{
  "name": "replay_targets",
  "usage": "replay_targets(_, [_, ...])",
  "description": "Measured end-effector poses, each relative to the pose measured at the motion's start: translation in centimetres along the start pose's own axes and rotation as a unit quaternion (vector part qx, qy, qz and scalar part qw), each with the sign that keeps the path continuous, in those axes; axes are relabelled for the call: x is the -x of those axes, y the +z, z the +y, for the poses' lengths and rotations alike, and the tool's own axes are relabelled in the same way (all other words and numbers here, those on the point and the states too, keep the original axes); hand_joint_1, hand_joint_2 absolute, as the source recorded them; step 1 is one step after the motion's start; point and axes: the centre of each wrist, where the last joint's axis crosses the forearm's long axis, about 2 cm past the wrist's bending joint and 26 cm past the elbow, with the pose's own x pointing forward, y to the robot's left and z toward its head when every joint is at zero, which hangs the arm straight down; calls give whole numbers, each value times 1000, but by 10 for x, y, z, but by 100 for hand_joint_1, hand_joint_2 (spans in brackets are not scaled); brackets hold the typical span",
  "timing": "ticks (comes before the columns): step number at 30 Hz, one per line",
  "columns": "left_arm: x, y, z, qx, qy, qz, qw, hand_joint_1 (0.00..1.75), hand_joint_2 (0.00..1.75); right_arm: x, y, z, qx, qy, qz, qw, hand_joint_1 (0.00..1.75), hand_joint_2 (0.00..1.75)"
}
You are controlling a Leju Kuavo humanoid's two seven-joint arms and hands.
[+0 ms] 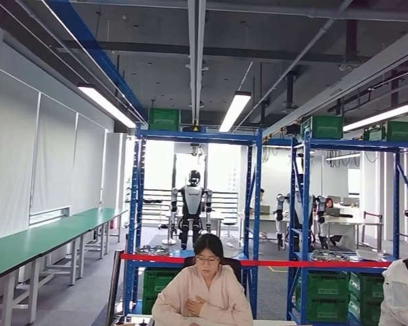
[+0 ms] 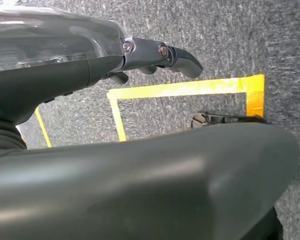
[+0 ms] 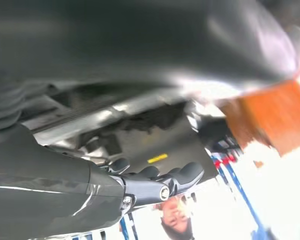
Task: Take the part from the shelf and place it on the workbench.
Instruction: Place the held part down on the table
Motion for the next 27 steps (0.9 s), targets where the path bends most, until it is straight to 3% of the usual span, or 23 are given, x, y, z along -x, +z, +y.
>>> replay_targets(6, [2,1,0,10,10,-12,1000,0,0,-24,6,-39,119,-186,-84,972,0,0])
replay_targets(10, [3,1,0,12,16,-19,1000,0,0,-41,13,-62,173,-251,-147,941,0,0])
replay_targets(19, [5,1,0,-2,25,-12,1000,0,0,-88,39,-96,236,-282,-276,888,0,0])
replay_targets(27, [6,1,-3,-8,36,-6,999,0,0,-117,56,-100,233,-281,-336,868,0,0])
